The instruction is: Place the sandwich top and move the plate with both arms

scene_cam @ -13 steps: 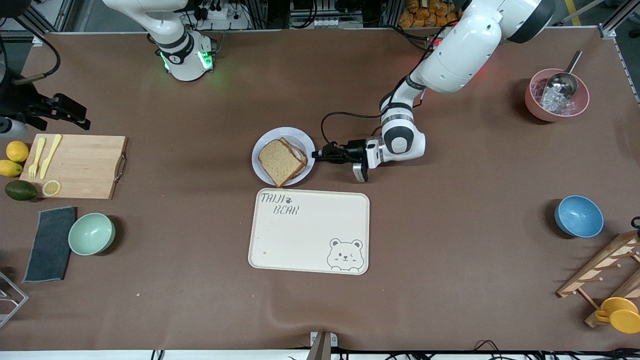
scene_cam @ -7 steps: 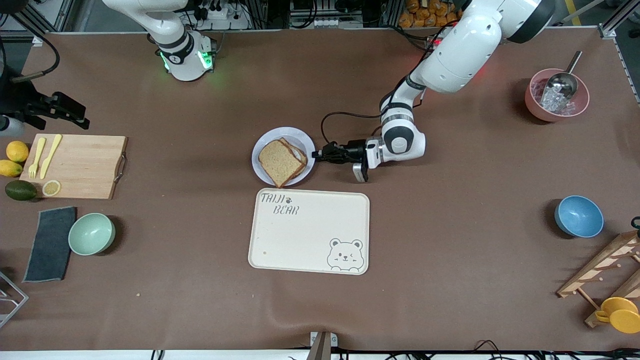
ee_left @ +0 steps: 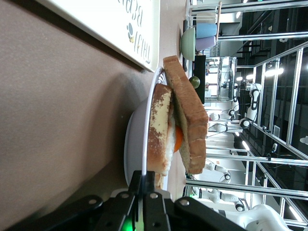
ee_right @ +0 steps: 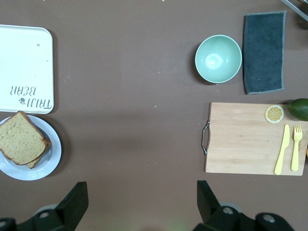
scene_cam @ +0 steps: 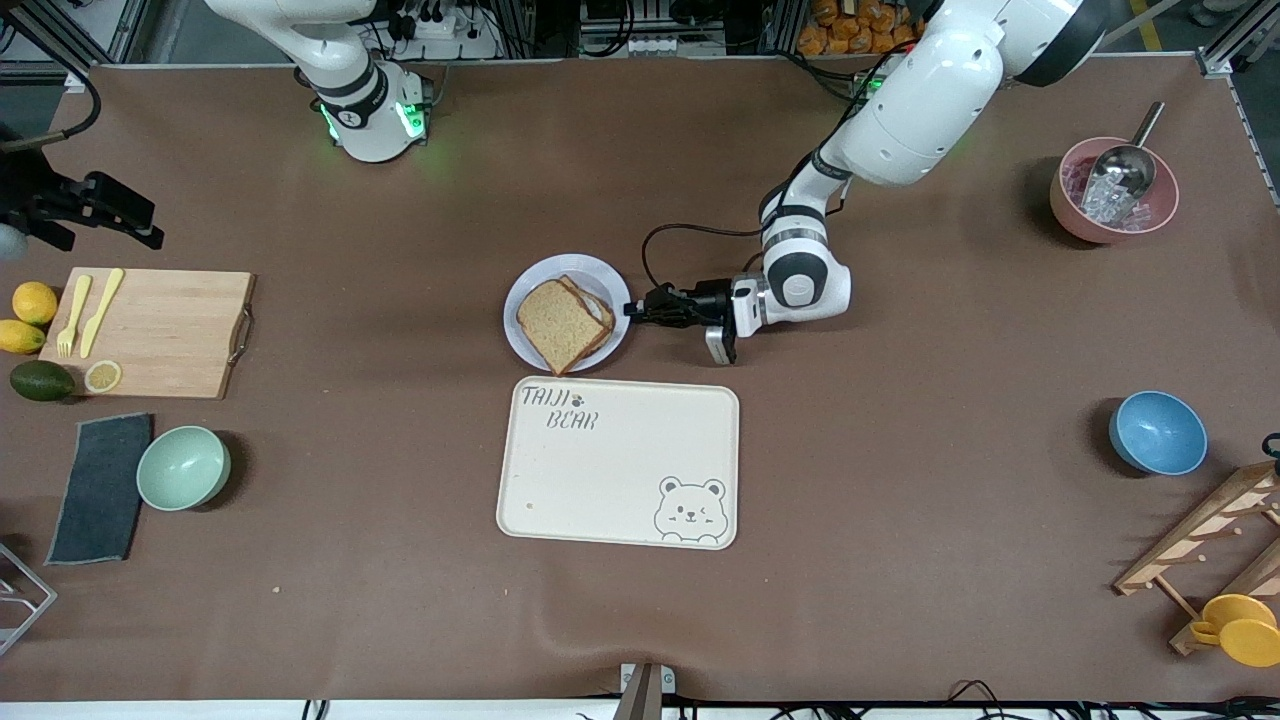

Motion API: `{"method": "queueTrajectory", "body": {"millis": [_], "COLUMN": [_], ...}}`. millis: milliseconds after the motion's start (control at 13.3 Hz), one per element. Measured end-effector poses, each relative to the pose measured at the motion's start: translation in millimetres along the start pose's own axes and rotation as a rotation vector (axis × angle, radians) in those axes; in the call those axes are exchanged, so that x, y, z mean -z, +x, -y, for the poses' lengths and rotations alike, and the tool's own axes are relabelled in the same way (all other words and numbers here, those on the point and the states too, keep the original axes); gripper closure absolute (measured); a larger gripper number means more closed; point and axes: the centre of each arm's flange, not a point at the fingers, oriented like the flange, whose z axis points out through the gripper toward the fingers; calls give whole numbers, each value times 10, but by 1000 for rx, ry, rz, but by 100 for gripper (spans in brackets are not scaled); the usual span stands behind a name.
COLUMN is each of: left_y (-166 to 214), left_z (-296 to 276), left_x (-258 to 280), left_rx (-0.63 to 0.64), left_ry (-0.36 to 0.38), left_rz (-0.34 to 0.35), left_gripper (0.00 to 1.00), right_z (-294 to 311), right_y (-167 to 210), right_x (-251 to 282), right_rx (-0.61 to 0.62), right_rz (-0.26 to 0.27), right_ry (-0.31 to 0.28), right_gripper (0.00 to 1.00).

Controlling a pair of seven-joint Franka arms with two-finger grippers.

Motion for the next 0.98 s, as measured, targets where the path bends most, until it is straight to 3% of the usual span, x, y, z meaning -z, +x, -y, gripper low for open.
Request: {"method": "queueTrajectory", "body": {"millis": [377, 979], "left_y": [54, 190], "left_z": [-1, 0], "left_x": [-60, -125], "left_rx": [-90, -102], "left_ry": [-6, -39], "left_rz": [-5, -44], "left_gripper": [96, 96], "right_z": [22, -108], "right_y": [-100, -99], "right_x": [36, 95], "right_rx": [5, -15], "right_rz": [33, 17], "right_ry": [1, 1], "right_gripper": [0, 0]}}
